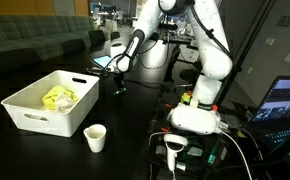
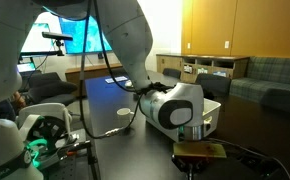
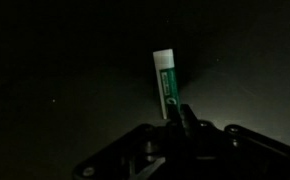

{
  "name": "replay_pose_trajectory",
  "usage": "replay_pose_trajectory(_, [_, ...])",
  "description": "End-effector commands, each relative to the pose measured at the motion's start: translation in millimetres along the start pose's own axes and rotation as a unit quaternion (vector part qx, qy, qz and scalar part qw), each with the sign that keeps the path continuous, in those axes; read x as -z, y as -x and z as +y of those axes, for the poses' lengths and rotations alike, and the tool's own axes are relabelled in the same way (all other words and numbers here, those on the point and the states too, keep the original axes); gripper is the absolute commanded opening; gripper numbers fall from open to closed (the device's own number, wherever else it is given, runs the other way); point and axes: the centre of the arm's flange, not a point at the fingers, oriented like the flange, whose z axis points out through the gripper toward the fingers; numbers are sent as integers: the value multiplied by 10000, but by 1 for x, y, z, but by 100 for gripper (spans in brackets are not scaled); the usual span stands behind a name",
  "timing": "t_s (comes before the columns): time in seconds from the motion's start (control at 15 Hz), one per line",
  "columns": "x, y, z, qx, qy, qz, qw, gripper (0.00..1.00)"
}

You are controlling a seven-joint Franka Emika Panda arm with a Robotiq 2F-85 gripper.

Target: Put the towels in the basket and the tape and marker in the mug

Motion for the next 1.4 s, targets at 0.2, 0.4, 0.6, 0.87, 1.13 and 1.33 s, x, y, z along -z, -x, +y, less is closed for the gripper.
replay_pose_trajectory(0.2, [42,21,1,-320,-170,193,9992,10])
replay_pose_trajectory(0.4, [40,13,9,-297,-77,-67,9995,33])
replay_pose_trajectory(0.6, [34,1,13,-266,-8,-249,9993,47])
replay_pose_trajectory(0.87, [28,-11,11,-150,11,-375,9992,78])
replay_pose_trajectory(1.13, [21,-14,6,-41,-75,-386,9992,100])
replay_pose_trajectory(1.33, [12,-15,4,-32,-133,-399,9991,100])
